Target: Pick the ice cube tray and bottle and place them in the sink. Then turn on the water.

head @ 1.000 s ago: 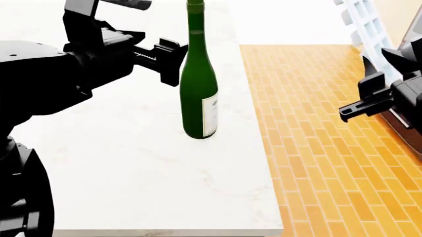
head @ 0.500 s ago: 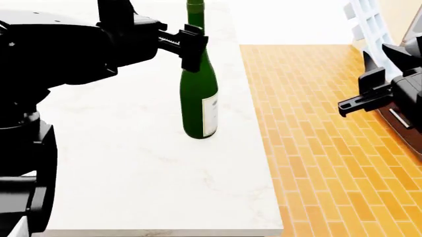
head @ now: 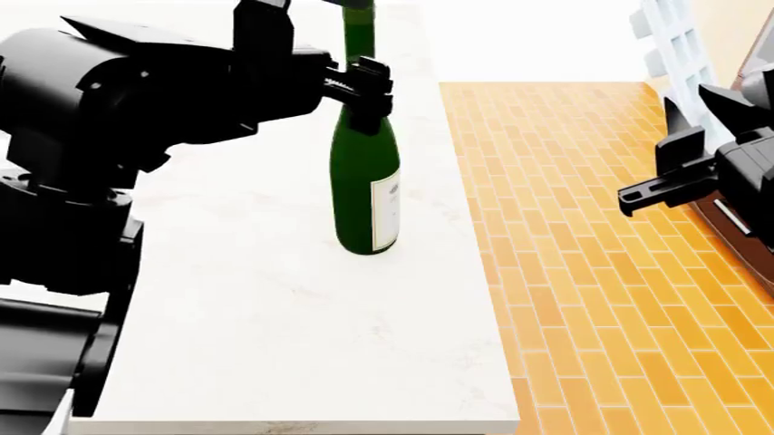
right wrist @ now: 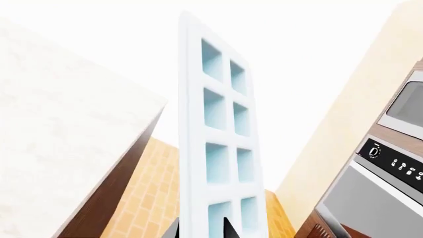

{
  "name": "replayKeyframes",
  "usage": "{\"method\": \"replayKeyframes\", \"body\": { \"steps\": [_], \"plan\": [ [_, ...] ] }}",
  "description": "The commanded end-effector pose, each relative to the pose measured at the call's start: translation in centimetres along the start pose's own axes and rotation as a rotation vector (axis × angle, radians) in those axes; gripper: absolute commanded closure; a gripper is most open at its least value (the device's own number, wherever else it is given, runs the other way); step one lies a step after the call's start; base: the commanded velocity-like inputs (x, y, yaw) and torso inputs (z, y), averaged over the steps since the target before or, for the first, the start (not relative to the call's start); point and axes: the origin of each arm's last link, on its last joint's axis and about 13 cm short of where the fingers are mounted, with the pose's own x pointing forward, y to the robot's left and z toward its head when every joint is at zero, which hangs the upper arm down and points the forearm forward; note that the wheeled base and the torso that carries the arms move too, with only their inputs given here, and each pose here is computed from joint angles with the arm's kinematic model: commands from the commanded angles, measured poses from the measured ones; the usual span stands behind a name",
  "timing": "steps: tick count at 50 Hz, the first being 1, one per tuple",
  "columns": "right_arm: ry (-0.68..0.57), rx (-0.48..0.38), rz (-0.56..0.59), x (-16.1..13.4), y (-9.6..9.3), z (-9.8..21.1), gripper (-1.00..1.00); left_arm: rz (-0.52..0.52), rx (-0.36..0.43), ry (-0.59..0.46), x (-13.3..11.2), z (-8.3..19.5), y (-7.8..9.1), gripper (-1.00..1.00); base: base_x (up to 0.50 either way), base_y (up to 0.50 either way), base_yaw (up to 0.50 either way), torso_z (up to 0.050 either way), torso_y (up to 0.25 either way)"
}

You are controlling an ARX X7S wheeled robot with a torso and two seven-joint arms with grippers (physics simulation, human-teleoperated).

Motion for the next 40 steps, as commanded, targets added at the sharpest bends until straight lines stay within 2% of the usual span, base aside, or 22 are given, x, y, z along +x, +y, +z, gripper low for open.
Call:
{"method": "replayKeyframes", "body": {
  "steps": [1, 21, 32, 40],
  "plan": [
    [-0.005, 0.0, -0.007, 0.0, -0.1, 0.0, 1.0, 0.003, 0.003, 0.011, 0.5, 0.1, -0.1, 1.0, 0.0, 0.0, 0.0, 0.0, 0.0],
    [-0.019, 0.019, 0.01, -0.1, 0.1, 0.3, 1.0, 0.033, -0.01, -0.038, -1.5, 1.9, 0.5, 1.0, 0.0, 0.0, 0.0, 0.0, 0.0],
    [-0.012, 0.041, 0.016, 0.0, 0.8, -0.3, 1.0, 0.057, -0.001, -0.102, -4.6, 3.5, 0.4, 1.0, 0.0, 0.0, 0.0, 0.0, 0.001],
    [-0.029, 0.024, 0.025, -0.1, 0.7, 1.4, 1.0, 0.079, -0.014, -0.133, -6.7, 3.2, 0.9, 1.0, -0.12, 0.0, 0.0, 0.0, 0.002]
  ]
}}
